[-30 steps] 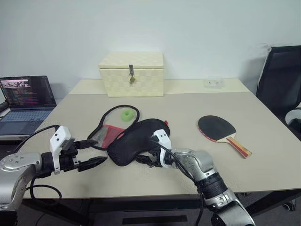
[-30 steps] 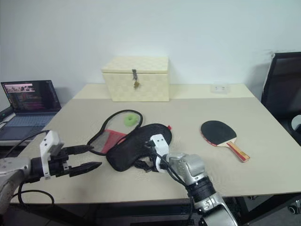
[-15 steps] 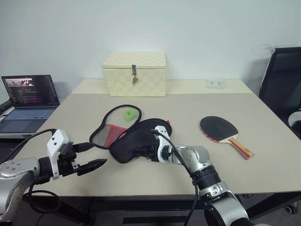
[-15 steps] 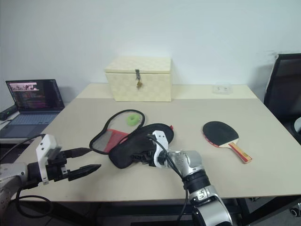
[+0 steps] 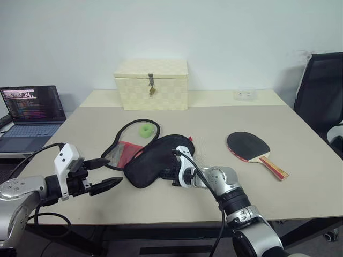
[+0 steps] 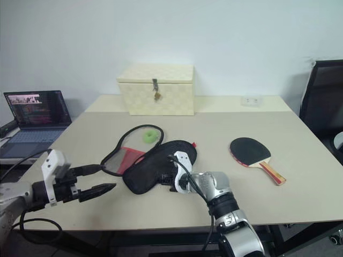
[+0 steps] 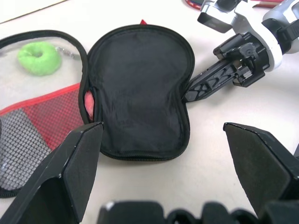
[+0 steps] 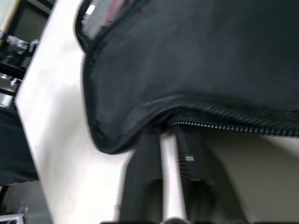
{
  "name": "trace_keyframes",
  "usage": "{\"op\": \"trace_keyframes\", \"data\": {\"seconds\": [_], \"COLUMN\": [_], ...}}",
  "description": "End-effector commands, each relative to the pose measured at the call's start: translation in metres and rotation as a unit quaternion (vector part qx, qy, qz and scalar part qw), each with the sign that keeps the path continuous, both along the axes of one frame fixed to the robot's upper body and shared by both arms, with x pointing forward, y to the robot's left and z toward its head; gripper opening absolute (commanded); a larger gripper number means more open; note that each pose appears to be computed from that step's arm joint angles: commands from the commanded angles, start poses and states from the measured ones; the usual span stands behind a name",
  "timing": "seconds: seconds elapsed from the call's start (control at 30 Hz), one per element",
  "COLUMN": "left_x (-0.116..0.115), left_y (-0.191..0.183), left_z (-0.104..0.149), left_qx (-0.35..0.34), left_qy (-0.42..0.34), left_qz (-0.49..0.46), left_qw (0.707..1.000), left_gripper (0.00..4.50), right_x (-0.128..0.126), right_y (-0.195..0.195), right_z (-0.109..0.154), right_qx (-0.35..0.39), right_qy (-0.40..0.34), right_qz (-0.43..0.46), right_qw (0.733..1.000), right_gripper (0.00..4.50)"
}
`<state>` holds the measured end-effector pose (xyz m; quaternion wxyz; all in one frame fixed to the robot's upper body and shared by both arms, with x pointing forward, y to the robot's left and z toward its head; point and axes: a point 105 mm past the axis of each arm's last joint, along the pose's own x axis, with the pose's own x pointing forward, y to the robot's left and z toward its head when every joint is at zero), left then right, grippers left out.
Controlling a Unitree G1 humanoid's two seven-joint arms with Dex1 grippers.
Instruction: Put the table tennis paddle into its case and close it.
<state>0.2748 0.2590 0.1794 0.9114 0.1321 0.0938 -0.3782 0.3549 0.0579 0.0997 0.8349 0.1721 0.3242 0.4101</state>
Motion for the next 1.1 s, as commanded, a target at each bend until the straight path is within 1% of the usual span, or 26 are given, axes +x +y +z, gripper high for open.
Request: {"op": "trace_keyframes", "data": {"seconds": [0.03, 0.23, 0.37, 0.63, 0.87, 0.9, 0.97, 1.1], "left_x": [0.000, 0.000, 0.000, 0.005, 0.012, 0.013, 0.017, 0.021], "left_y": [-0.002, -0.002, -0.005, -0.022, -0.044, -0.046, -0.056, -0.065], "left_z": [0.006, 0.005, 0.005, 0.007, 0.010, 0.010, 0.010, 0.010], "left_qx": [0.002, 0.002, 0.000, -0.002, -0.006, -0.005, -0.006, -0.007], "left_qy": [-0.015, -0.014, -0.015, -0.019, -0.024, -0.024, -0.025, -0.025], "left_qz": [-0.005, -0.005, -0.010, -0.046, -0.090, -0.095, -0.113, -0.131], "left_qw": [1.000, 1.000, 1.000, 0.999, 0.996, 0.995, 0.993, 0.991], "left_gripper": [4.50, 4.50, 4.50, 4.50, 4.50, 4.50, 4.50, 4.50], "right_x": [-0.026, -0.019, -0.011, -0.008, -0.012, -0.011, -0.001, 0.012], "right_y": [0.062, 0.052, 0.028, -0.049, -0.088, -0.094, -0.118, -0.148], "right_z": [0.038, 0.039, 0.038, 0.027, 0.029, 0.029, 0.030, 0.036], "right_qx": [0.065, 0.066, 0.059, -0.006, -0.050, -0.058, -0.087, -0.127], "right_qy": [-0.009, -0.008, -0.010, -0.012, -0.023, -0.026, -0.038, -0.059], "right_qz": [0.064, 0.050, 0.037, 0.020, 0.026, 0.024, 0.011, 0.000], "right_qw": [0.996, 0.997, 0.998, 1.000, 0.998, 0.998, 0.995, 0.990], "right_gripper": [0.04, 0.04, 0.04, 0.04, 0.04, 0.04, 0.04, 0.04]}}
